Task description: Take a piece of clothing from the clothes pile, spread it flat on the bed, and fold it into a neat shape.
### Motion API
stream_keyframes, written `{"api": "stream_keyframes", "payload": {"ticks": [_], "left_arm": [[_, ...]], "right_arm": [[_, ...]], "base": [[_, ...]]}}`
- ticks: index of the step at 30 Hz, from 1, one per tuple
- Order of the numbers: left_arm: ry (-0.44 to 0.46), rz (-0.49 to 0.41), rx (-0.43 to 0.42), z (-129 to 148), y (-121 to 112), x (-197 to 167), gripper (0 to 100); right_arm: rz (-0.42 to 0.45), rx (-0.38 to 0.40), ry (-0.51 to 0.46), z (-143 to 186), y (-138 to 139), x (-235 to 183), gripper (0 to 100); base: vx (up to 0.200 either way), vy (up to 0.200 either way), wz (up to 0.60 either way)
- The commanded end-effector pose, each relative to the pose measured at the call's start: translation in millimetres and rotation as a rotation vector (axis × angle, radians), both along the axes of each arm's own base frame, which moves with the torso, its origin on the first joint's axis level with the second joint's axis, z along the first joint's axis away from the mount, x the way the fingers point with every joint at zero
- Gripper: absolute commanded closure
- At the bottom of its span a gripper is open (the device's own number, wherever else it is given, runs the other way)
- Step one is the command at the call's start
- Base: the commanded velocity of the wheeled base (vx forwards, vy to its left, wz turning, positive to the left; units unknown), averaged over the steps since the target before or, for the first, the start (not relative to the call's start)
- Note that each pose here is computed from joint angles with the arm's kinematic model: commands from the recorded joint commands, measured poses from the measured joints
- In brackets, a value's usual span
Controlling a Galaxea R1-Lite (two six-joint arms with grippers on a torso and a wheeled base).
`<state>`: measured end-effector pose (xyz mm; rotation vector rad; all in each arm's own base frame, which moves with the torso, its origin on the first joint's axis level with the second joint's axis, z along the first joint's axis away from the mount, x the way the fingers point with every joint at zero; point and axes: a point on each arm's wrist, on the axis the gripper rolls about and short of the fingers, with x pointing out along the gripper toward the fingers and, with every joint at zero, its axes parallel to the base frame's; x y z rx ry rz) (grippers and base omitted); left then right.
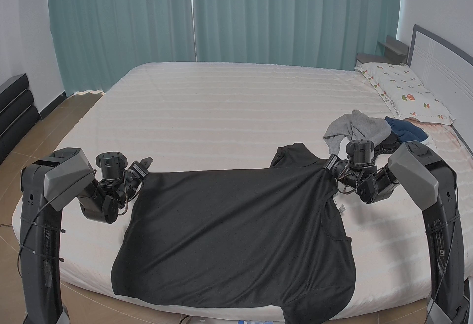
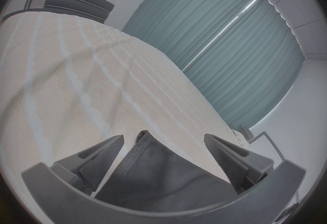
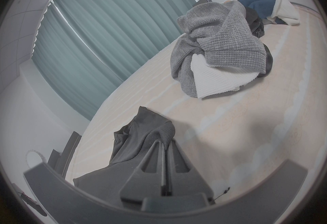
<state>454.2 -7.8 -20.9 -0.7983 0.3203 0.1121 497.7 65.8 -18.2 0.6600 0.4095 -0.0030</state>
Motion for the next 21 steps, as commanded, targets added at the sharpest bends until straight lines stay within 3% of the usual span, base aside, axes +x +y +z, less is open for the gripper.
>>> {"api": "stream_keyframes", "payload": {"ticks": [1, 17, 18, 21], "left_arm": [[0.009, -0.004, 0.004, -23.0, -1.7, 12.4, 0], [0.006, -0.028, 0.005, -25.1, -12.2, 24.3, 0], [0.015, -0.026, 0.006, -27.3, -12.2, 26.0, 100], [0.034, -0.015, 0.01, -28.2, -12.1, 27.2, 100]], "right_arm": [[0.006, -0.001, 0.005, -2.8, 2.5, -1.2, 100], [0.01, 0.0, 0.012, -6.2, 4.8, -1.5, 100], [0.01, -0.001, 0.012, -6.9, 5.5, -1.5, 100], [0.011, -0.001, 0.012, -7.3, 6.3, -1.4, 100]], "base": [[0.0, 0.0, 0.0], [0.0, 0.0, 0.0], [0.0, 0.0, 0.0], [0.0, 0.0, 0.0]]}}
